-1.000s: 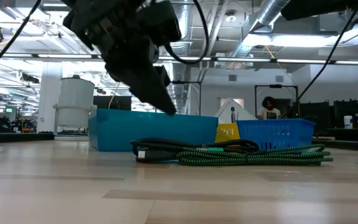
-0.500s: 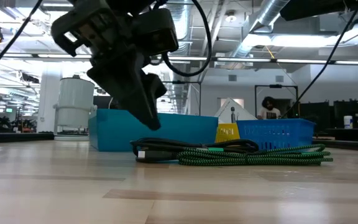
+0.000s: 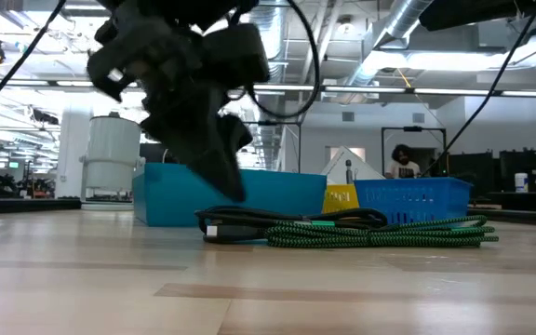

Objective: Pick and place items into bin
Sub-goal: Put the black charger cable into the dark blue bin

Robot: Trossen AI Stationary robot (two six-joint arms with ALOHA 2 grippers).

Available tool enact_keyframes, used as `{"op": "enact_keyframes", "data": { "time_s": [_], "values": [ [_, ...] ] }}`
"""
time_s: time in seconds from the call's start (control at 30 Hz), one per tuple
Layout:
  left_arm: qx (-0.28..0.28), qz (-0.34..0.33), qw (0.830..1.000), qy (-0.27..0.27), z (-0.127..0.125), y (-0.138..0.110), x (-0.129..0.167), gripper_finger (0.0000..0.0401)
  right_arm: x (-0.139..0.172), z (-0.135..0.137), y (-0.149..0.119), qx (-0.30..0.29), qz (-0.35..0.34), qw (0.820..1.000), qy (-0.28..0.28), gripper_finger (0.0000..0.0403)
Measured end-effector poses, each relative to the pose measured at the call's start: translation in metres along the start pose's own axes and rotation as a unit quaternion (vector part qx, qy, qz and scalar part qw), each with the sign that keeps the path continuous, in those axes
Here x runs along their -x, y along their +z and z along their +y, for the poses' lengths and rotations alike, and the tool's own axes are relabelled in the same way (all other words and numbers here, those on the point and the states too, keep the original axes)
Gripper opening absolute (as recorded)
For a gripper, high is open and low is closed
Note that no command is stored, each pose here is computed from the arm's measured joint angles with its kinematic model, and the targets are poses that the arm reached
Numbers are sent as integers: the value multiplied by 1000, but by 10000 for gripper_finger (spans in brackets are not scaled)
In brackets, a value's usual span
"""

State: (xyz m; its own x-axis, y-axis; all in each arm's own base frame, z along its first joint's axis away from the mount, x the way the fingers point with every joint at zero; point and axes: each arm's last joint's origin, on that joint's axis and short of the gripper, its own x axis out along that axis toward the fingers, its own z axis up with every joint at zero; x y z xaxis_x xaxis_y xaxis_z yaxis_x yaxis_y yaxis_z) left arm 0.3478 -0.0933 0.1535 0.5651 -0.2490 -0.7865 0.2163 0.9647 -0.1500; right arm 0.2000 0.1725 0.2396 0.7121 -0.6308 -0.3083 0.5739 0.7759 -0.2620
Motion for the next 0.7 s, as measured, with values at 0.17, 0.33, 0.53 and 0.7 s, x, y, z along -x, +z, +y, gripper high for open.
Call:
{"op": "enact_keyframes", "data": {
  "time_s": [0.17,0.33,0.53,0.7],
  "values": [
    [-3,20,1000,1,-1,-6,-12,119,0,0,0,-2,0,1000,0,124],
    [-5,23,1000,-8,-2,-3,-17,119,-2,0,1,-5,0,1000,-2,124],
    [0,24,1000,-6,0,-3,-17,118,-2,0,1,-7,1,1000,-1,124],
    [1,24,1000,-6,0,-3,-17,83,-2,0,1,-7,1,1000,-1,124]
  ]
}}
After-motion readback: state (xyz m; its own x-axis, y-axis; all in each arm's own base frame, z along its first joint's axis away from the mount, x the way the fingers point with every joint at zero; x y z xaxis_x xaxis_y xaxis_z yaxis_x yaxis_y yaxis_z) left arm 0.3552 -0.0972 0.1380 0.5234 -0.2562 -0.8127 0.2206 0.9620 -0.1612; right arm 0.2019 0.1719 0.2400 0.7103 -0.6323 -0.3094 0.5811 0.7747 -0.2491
